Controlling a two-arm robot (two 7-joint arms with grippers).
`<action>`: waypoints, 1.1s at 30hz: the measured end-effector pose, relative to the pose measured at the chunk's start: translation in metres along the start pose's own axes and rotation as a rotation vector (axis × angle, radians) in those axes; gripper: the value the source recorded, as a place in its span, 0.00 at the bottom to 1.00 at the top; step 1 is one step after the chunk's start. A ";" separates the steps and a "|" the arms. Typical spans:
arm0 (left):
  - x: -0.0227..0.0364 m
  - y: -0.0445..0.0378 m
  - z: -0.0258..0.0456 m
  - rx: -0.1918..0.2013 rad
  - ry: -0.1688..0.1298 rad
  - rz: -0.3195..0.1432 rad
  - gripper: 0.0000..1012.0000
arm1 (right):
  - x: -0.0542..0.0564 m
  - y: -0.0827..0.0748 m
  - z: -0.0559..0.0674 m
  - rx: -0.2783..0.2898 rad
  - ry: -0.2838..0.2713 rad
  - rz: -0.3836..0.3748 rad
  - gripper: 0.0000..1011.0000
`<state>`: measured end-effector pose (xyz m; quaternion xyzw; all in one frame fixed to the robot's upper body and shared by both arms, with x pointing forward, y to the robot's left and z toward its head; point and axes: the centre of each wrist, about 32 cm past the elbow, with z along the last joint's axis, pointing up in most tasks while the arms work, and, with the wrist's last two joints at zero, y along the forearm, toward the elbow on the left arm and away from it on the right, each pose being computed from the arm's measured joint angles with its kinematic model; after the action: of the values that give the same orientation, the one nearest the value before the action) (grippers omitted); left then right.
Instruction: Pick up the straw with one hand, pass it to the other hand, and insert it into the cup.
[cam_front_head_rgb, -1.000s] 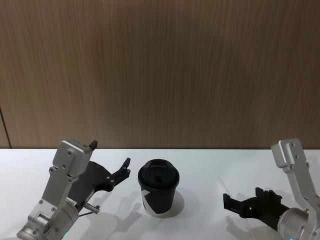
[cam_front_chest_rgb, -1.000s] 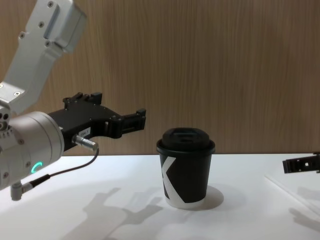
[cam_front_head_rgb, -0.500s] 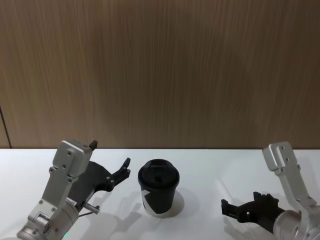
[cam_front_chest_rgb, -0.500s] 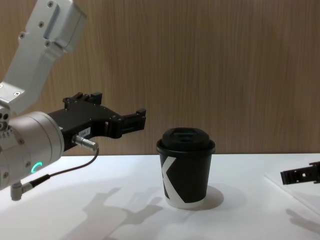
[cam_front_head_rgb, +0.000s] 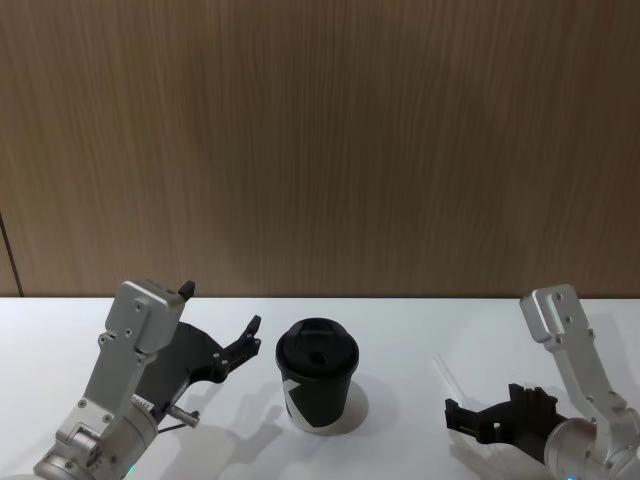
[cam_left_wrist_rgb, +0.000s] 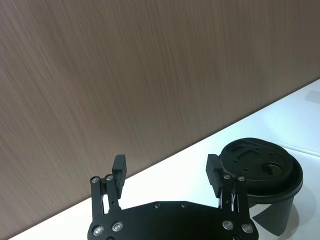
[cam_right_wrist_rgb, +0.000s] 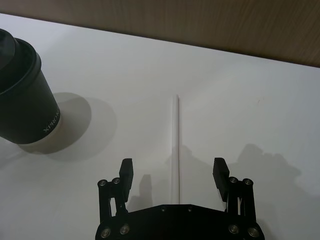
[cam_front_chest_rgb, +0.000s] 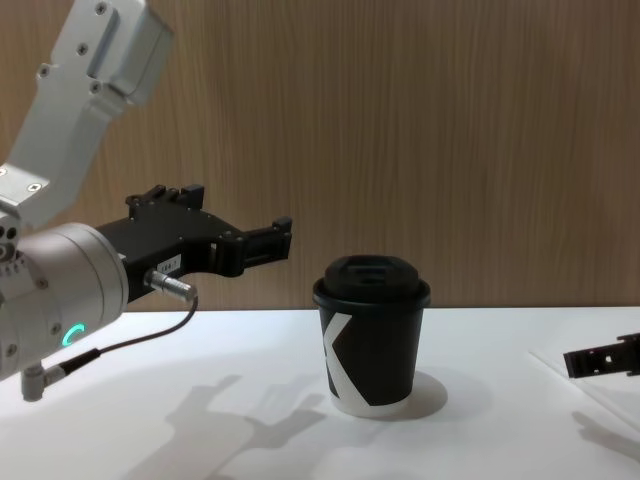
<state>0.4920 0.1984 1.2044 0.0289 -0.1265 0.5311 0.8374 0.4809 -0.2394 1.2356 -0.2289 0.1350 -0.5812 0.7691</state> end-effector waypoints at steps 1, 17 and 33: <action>0.0000 0.0000 0.0000 0.000 0.000 0.000 0.99 | 0.000 0.001 0.000 0.000 0.000 0.000 0.99; 0.0000 0.0000 0.0000 0.000 0.000 0.000 0.99 | 0.010 0.012 -0.010 -0.024 0.038 -0.003 0.99; 0.0000 0.0000 0.0000 0.000 0.000 0.000 0.99 | 0.017 0.017 -0.015 -0.035 0.058 -0.002 0.99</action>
<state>0.4920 0.1984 1.2044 0.0289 -0.1264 0.5310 0.8374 0.4930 -0.2553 1.2145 -0.2257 0.1672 -0.5859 0.7601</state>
